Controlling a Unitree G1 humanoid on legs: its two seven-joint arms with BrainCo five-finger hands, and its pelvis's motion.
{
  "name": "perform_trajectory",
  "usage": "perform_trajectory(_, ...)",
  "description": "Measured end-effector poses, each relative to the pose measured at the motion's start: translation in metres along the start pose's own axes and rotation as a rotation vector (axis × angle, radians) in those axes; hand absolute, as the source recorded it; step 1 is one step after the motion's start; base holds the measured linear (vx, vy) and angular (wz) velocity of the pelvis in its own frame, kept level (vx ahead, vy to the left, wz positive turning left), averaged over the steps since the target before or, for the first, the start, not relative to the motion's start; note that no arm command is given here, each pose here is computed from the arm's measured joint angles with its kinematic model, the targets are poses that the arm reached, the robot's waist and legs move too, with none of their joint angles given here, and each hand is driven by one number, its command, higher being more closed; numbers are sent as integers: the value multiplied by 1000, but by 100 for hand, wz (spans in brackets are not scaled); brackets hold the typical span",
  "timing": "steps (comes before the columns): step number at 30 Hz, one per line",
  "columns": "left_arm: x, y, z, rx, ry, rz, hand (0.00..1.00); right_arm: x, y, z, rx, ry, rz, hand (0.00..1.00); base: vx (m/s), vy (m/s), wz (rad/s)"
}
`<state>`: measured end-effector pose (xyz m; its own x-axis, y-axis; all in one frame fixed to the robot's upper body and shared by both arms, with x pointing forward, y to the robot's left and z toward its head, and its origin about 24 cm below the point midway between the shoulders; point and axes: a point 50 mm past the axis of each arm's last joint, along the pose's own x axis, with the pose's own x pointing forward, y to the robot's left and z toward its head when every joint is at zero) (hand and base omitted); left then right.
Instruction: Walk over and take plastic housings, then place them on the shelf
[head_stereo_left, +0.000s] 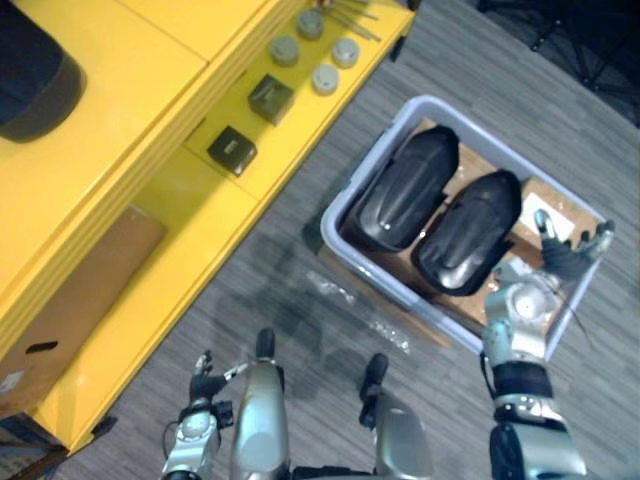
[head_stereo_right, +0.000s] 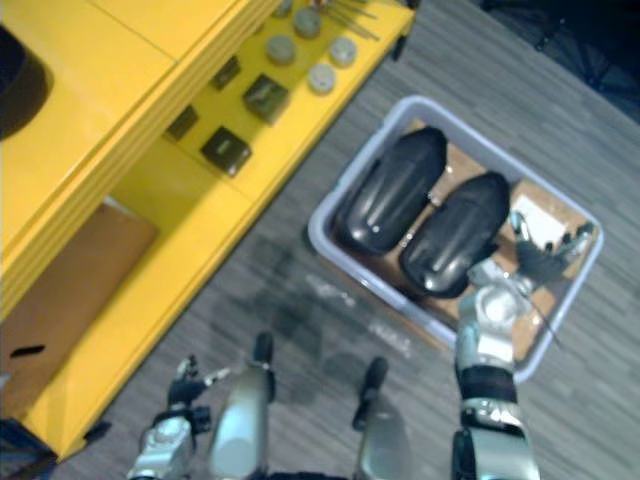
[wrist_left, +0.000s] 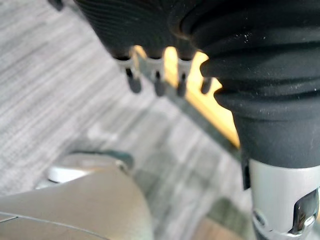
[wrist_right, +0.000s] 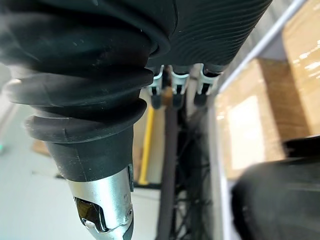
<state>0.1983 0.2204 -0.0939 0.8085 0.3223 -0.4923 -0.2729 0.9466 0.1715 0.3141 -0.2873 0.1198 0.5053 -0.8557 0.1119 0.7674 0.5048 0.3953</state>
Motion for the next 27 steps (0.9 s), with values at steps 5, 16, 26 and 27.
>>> perform_trajectory(5, 5, -19, 14, 28, -57, -67, 0, 15, 0, 0, -79, 33, -29, 0, -2, 4, 4)
perform_trajectory(16, 7, -35, 19, 55, -67, -127, 0, 40, -9, 11, -165, 59, -103, 0, 1, 1, 1)
perform_trajectory(26, 6, -59, 23, 37, -63, -189, 0, 48, 3, 8, -240, 130, 53, 0, -8, 5, -4)
perform_trajectory(27, 5, -60, 22, 31, -60, -190, 0, 48, 4, 7, -258, 128, 74, 0, 0, 0, 0)
